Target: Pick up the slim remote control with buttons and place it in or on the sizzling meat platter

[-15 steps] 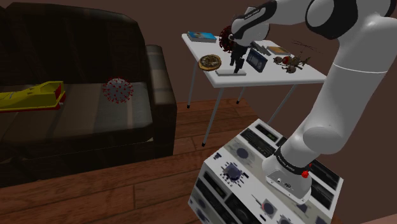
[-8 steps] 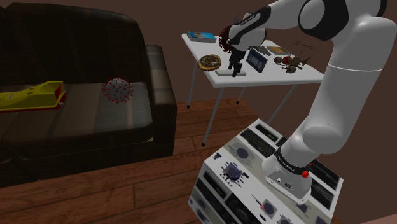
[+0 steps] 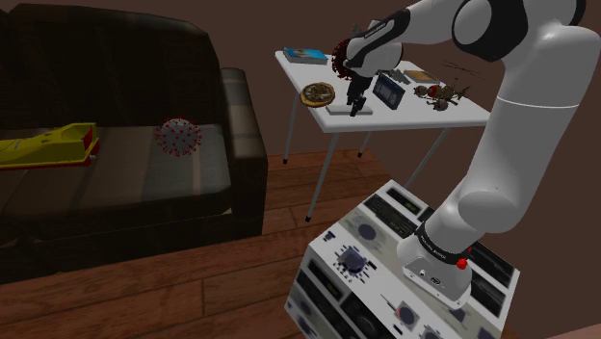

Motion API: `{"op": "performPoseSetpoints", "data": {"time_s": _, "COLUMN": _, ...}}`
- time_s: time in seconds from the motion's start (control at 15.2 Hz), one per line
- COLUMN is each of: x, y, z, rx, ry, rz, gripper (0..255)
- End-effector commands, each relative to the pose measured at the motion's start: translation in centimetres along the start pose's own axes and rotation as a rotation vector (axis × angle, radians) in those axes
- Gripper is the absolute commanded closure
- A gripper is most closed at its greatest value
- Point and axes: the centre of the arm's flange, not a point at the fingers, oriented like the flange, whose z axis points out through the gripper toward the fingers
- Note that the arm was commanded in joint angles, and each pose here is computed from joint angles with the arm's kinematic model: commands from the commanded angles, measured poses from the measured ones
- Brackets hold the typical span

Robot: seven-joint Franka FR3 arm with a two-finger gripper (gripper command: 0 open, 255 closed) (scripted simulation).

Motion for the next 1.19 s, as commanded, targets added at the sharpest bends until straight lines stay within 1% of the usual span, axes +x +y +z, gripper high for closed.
{"op": "performPoseSetpoints", "data": {"time_s": 0.0, "x": 0.0, "y": 0.0, "z": 0.1, "rx": 0.001, "ry": 0.000, "rz": 0.000, "gripper": 255}}
{"op": "performPoseSetpoints", "data": {"time_s": 0.46, "x": 0.0, "y": 0.0, "z": 0.1, "rx": 0.001, "ry": 0.000, "rz": 0.000, "gripper": 255}}
{"op": "performPoseSetpoints", "data": {"time_s": 1.12, "x": 0.0, "y": 0.1, "z": -5.2, "rx": 0.001, "ry": 0.000, "rz": 0.000, "gripper": 255}}
